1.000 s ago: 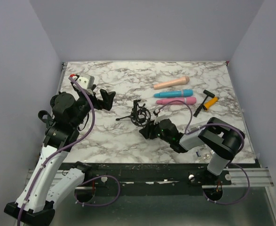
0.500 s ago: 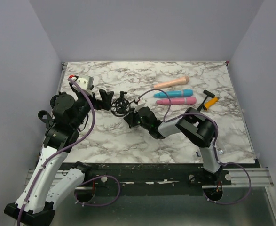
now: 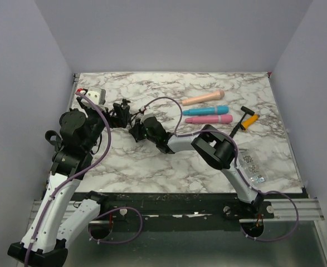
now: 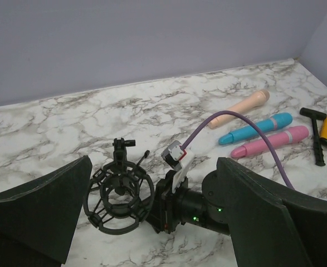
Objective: Remove the microphone from the stand
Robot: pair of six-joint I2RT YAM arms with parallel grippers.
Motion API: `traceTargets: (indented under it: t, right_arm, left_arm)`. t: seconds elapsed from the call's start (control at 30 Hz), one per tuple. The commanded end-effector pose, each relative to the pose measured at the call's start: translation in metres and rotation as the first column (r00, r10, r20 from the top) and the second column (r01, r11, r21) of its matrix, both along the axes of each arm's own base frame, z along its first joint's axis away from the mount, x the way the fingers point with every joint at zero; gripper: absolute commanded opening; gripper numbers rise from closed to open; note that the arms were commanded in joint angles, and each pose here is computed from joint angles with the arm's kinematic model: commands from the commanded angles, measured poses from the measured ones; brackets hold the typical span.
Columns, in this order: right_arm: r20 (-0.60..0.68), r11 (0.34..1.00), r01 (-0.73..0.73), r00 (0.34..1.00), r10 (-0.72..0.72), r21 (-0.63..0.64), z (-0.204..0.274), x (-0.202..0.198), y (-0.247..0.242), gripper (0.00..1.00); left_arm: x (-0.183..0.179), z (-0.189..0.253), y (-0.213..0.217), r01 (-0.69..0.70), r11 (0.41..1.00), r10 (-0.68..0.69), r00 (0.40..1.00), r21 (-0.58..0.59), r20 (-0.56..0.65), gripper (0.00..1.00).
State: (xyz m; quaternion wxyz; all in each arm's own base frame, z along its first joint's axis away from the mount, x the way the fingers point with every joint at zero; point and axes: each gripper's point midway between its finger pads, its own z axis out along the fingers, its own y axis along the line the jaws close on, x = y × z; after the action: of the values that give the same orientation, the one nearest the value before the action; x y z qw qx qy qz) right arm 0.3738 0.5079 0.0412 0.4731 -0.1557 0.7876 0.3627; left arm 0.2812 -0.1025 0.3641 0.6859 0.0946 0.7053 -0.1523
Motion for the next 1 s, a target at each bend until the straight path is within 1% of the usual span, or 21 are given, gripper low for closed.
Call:
traceTargets:
  t: [0.0, 0.1, 0.17, 0.3, 0.37, 0.43, 0.5, 0.57, 0.67, 0.77, 0.9, 0.97]
  right_arm:
    - [-0.07, 0.998, -0.059, 0.996, 0.057, -0.027, -0.027, -0.028, 0.023, 0.09]
    - [-0.08, 0.997, -0.072, 0.994, 0.069, -0.031, -0.03, -0.039, 0.028, 0.14]
    - [-0.085, 0.998, -0.055, 0.995, 0.052, -0.03, -0.029, -0.042, 0.023, 0.18]
    - [-0.118, 0.999, -0.023, 0.993, 0.018, -0.039, -0.028, -0.048, 0.009, 0.32]
    - [-0.133, 0.998, -0.023, 0.991, 0.016, -0.055, -0.025, -0.053, 0.003, 0.47]
    - [-0.133, 0.996, -0.023, 0.991, 0.012, -0.082, -0.021, -0.056, -0.006, 0.58]
    - [-0.125, 0.996, -0.002, 0.992, -0.01, -0.092, -0.012, -0.059, -0.019, 0.67]
    - [-0.107, 0.995, -0.003, 0.994, -0.008, -0.099, -0.001, -0.065, -0.031, 0.73]
    - [-0.102, 0.992, -0.019, 0.995, 0.006, -0.123, 0.012, -0.08, -0.052, 0.76]
    - [-0.098, 0.987, -0.011, 0.995, -0.004, -0.157, 0.026, -0.096, -0.085, 0.81]
    - [-0.109, 0.975, 0.039, 0.992, -0.064, -0.219, 0.041, -0.118, -0.138, 0.84]
    - [-0.115, 0.97, 0.069, 0.989, -0.098, -0.234, 0.051, -0.13, -0.164, 0.84]
  left_arm:
    - [0.005, -0.001, 0.006, -0.025, 0.999, 0.025, 1.0, -0.021, -0.002, 0.98]
    - [0.008, -0.003, 0.008, -0.032, 0.999, 0.032, 0.999, -0.033, -0.011, 0.98]
    - [0.01, -0.004, 0.009, -0.034, 0.999, 0.034, 0.999, -0.037, -0.018, 0.98]
    - [0.013, -0.007, 0.011, -0.034, 0.998, 0.032, 0.999, -0.05, -0.032, 0.98]
    - [0.013, -0.007, 0.012, -0.036, 0.998, 0.034, 0.999, -0.056, -0.033, 0.98]
    - [0.014, -0.008, 0.013, -0.038, 0.998, 0.036, 0.999, -0.059, -0.036, 0.98]
    - [0.014, -0.008, 0.013, -0.039, 0.997, 0.037, 0.999, -0.061, -0.036, 0.98]
    - [0.014, -0.008, 0.013, -0.04, 0.997, 0.038, 0.999, -0.061, -0.037, 0.98]
    - [0.015, -0.009, 0.013, -0.041, 0.997, 0.039, 0.998, -0.06, -0.039, 0.98]
    - [0.015, -0.01, 0.013, -0.038, 0.997, 0.035, 0.999, -0.063, -0.042, 0.98]
    - [0.013, -0.009, 0.009, -0.019, 0.997, 0.016, 0.999, -0.076, -0.042, 0.98]
    - [0.012, -0.009, 0.007, -0.011, 0.996, 0.007, 0.999, -0.084, -0.042, 0.98]
